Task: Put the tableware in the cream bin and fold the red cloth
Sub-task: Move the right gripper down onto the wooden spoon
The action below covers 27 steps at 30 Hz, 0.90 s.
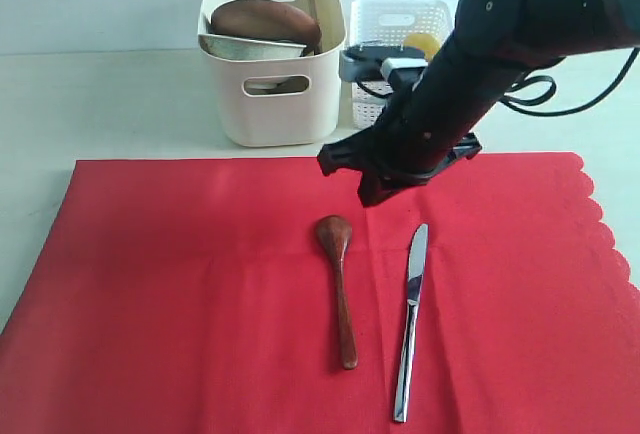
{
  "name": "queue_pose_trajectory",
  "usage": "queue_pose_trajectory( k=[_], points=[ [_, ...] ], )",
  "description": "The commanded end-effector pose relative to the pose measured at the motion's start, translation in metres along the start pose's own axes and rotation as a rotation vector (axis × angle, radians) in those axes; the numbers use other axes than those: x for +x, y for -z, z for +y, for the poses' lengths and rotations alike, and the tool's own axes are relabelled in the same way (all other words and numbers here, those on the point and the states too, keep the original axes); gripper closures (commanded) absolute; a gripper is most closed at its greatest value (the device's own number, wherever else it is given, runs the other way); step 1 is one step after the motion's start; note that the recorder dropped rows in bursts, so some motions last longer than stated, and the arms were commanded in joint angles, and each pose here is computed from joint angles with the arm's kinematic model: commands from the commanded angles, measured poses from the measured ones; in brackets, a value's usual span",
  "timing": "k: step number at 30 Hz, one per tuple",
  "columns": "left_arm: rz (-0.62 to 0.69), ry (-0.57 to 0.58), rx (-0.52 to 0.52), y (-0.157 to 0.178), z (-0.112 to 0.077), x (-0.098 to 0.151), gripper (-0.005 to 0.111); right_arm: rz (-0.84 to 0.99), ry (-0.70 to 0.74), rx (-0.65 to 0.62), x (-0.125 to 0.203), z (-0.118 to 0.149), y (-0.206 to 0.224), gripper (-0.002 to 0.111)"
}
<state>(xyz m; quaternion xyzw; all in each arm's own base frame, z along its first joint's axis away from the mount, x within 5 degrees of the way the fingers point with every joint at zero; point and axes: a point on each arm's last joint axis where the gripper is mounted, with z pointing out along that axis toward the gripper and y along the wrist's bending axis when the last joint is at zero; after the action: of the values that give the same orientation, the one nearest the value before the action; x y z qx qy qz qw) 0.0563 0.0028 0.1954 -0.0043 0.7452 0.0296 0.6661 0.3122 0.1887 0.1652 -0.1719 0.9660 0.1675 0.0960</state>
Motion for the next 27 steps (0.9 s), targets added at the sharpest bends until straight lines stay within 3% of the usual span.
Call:
queue_pose_trajectory(
  k=[1, 6, 9, 18, 27],
  points=[
    [-0.005, 0.008, 0.009, 0.000, -0.001, 0.000, 0.104, 0.068, 0.003, 0.001, 0.012, 0.008, -0.011, 0.087],
    [-0.005, 0.008, 0.009, 0.000, -0.001, 0.000, 0.104, 0.058, 0.164, 0.021, 0.018, 0.036, -0.019, 0.071],
    [-0.005, 0.008, 0.009, 0.000, -0.001, 0.000, 0.104, 0.043, 0.155, 0.066, 0.019, 0.041, -0.027, 0.067],
    [-0.005, 0.008, 0.009, 0.000, -0.001, 0.000, 0.104, 0.109, 0.091, 0.094, 0.025, 0.035, -0.052, 0.067],
    [-0.005, 0.008, 0.009, 0.000, -0.001, 0.000, 0.104, 0.137, 0.162, 0.107, 0.033, 0.045, -0.067, 0.068]
  ],
)
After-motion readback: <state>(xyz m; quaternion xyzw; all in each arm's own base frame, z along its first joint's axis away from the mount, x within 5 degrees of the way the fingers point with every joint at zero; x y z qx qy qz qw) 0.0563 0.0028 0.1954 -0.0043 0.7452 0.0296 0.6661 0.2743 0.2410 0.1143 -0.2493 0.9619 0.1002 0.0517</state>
